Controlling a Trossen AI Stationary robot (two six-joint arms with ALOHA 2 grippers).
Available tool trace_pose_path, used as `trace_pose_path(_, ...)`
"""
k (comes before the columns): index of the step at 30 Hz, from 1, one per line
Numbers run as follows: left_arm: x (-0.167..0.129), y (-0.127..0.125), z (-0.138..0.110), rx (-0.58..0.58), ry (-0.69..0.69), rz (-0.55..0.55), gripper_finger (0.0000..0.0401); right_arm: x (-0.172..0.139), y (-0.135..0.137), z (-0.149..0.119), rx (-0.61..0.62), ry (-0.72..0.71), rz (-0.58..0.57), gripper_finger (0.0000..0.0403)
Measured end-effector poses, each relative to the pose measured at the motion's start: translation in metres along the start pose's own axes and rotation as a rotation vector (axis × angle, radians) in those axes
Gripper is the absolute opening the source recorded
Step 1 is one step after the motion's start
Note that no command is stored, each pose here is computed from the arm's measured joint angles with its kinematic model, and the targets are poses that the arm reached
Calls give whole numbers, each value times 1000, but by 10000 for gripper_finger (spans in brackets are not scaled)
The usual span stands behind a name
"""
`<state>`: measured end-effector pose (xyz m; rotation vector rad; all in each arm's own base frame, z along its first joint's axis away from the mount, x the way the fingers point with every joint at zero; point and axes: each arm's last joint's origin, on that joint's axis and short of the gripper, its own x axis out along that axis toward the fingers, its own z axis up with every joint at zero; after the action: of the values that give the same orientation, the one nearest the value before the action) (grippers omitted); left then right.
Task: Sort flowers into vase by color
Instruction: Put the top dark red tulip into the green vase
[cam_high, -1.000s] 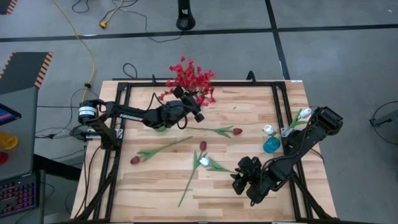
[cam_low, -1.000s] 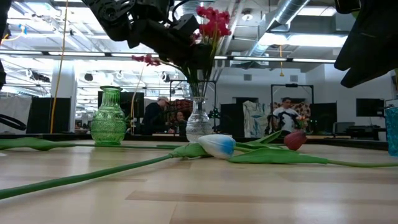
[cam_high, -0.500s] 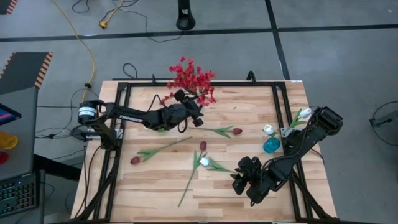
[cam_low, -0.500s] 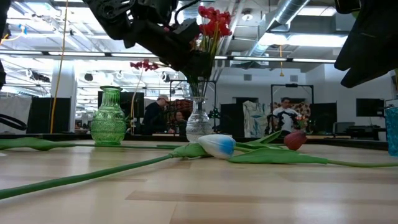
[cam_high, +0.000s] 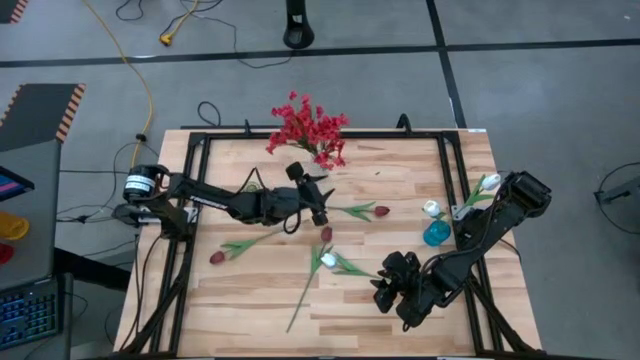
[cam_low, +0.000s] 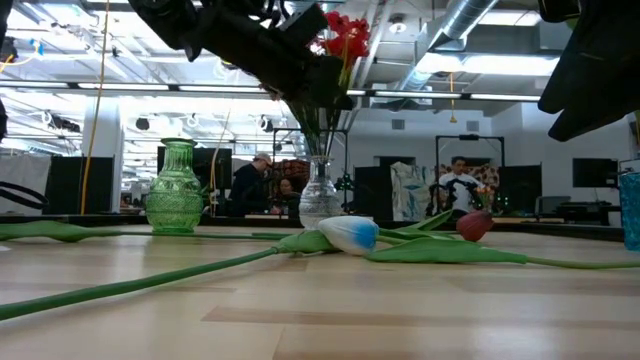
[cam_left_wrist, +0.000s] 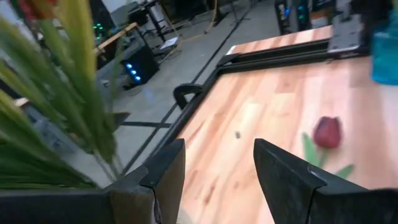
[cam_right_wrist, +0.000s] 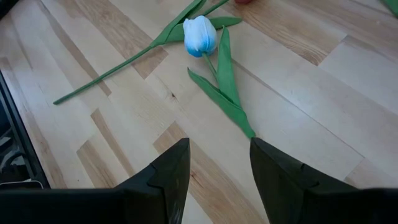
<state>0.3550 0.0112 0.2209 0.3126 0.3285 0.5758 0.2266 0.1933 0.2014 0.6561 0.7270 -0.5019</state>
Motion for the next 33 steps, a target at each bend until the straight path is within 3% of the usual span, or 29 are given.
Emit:
trace_pose_path(17, -7, -19, -2, -142, -3, -364, 179, 0, 0, 0, 0, 0, 0, 195)
trace_pose_path(25, -7, -19, -2, -168, 3, -367, 179, 0, 0, 0, 0, 1, 0, 195)
trace_pose_path(33, 7, -40, -19, -132, 63, -404, 179, -1, 0, 0, 4, 2, 6, 195)
